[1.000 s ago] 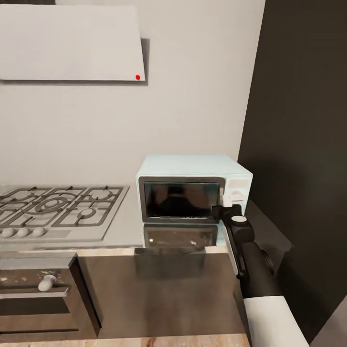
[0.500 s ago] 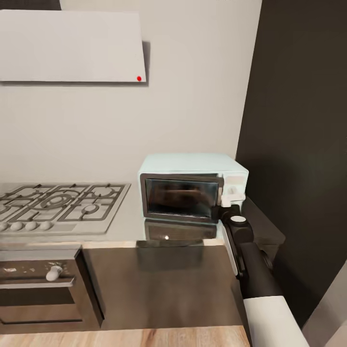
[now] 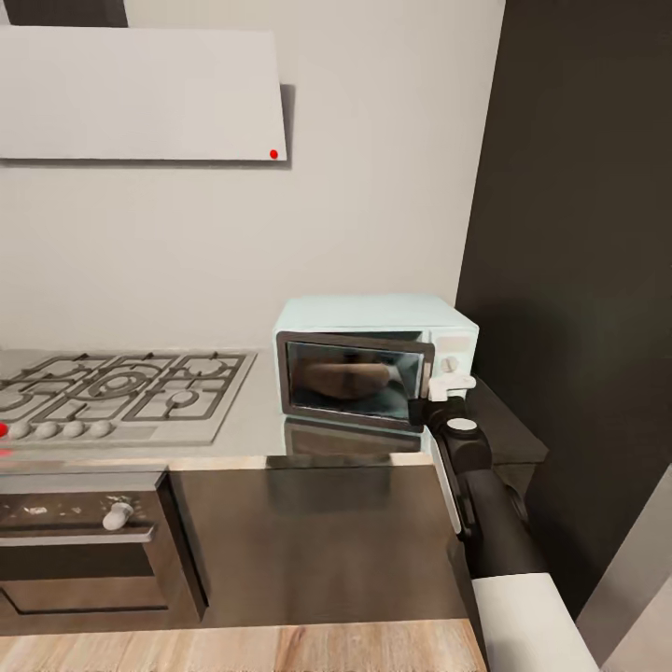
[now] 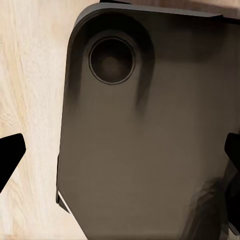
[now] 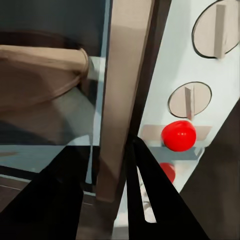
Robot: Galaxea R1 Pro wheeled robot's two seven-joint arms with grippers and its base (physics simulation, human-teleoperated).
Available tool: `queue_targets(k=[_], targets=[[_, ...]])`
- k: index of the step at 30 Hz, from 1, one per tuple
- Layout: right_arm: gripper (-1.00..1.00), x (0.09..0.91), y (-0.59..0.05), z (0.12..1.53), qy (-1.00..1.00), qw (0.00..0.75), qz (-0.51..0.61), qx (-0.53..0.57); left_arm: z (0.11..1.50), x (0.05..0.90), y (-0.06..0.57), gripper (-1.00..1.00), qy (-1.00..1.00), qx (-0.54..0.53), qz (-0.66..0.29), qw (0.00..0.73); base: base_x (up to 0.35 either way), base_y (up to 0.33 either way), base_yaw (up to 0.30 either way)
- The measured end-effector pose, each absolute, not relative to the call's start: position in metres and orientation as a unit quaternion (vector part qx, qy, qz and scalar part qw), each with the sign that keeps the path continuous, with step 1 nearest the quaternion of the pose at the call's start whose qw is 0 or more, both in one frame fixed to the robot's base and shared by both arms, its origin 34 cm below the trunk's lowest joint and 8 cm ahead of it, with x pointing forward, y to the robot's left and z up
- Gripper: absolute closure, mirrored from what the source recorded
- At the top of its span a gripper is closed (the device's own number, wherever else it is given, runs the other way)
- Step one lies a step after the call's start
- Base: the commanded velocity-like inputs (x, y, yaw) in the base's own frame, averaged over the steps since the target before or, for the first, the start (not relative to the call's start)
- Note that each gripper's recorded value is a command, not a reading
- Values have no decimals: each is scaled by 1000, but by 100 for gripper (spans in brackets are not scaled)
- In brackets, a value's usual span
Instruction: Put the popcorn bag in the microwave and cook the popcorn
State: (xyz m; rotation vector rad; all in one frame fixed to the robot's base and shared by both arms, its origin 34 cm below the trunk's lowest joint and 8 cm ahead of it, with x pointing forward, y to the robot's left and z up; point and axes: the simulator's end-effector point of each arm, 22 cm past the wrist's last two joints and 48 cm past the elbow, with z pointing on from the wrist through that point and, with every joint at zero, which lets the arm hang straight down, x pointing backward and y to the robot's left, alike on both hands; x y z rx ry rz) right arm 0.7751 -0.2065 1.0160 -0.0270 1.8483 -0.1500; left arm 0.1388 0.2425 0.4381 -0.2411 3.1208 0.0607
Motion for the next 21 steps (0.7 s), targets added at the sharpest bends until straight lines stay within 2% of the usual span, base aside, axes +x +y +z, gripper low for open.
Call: queue_targets(k=[5,16,21], targets=[[100,775,-206,1016,797,600,-64,-11,438,139,243,-100,997,-77,20,5,-31,1,0],[100,776,-182,1016,797,603,-29,-21,438,139,243,-100,997,-77,19,5,-247,0,0],[100,775,-179,1016,797,603,-30,-26,438,139,243,-100,997,-77,19,5,-26,0,0]])
